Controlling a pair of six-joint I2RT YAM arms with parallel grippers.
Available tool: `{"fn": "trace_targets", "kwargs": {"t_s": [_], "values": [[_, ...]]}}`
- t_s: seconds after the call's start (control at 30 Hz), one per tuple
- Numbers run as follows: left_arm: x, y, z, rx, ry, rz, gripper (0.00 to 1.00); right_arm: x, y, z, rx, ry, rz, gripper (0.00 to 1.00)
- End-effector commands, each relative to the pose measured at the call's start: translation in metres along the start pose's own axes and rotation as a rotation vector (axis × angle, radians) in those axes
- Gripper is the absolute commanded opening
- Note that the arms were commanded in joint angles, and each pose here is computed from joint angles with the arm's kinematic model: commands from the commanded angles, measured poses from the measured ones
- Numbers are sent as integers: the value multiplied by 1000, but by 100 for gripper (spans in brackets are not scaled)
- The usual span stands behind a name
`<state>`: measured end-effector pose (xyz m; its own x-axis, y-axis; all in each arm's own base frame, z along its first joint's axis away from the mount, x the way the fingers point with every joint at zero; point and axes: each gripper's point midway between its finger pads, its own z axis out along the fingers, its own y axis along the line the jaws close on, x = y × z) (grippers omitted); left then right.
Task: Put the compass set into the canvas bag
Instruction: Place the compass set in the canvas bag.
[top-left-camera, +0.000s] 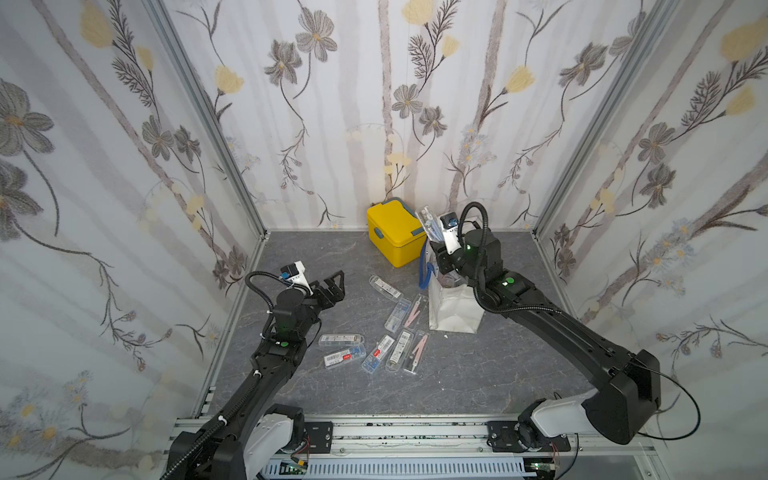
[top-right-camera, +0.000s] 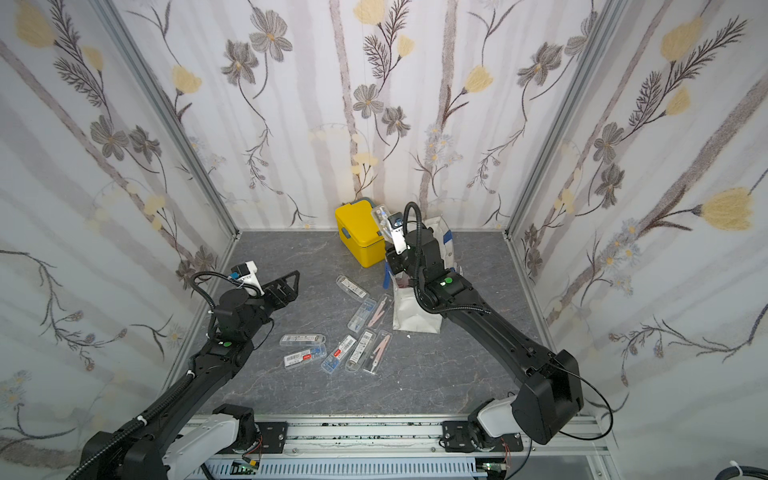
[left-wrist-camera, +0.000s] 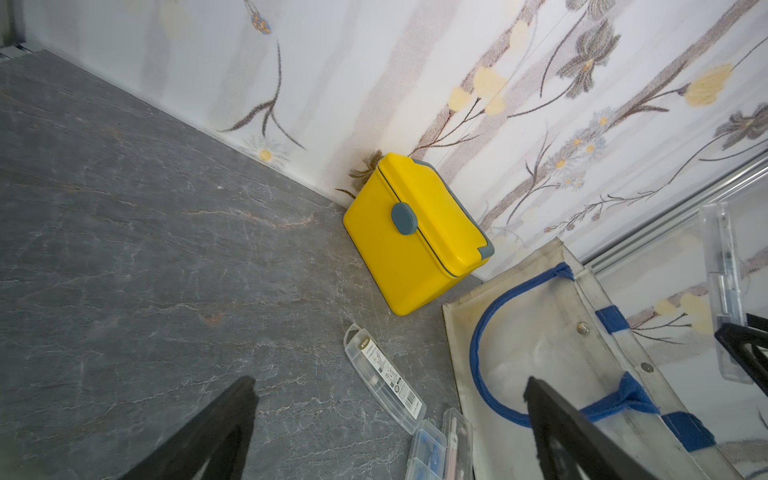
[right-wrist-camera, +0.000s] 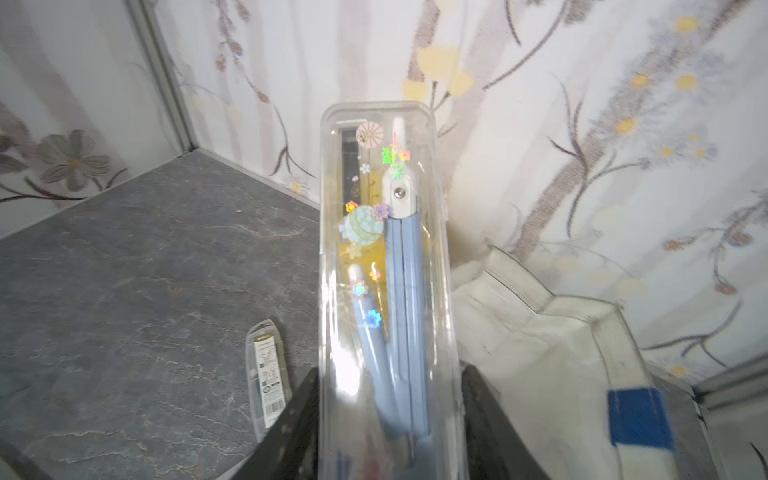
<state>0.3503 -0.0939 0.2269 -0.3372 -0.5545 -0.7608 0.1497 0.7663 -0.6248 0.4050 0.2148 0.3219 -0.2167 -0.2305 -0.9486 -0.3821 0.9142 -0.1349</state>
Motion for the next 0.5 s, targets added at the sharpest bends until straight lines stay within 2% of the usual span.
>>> {"fn": "trace_targets", "kwargs": {"t_s": [0.0, 0.2, 0.47], "values": [[4, -15, 6, 71, 37, 2, 100, 16, -25, -2, 45, 38, 83, 39], [15, -23, 17, 93, 90, 19, 100, 64, -54, 15, 24, 184, 188, 39], [24, -30, 25, 102, 120, 22, 100, 113, -51, 59, -37, 367, 226, 39]]}}
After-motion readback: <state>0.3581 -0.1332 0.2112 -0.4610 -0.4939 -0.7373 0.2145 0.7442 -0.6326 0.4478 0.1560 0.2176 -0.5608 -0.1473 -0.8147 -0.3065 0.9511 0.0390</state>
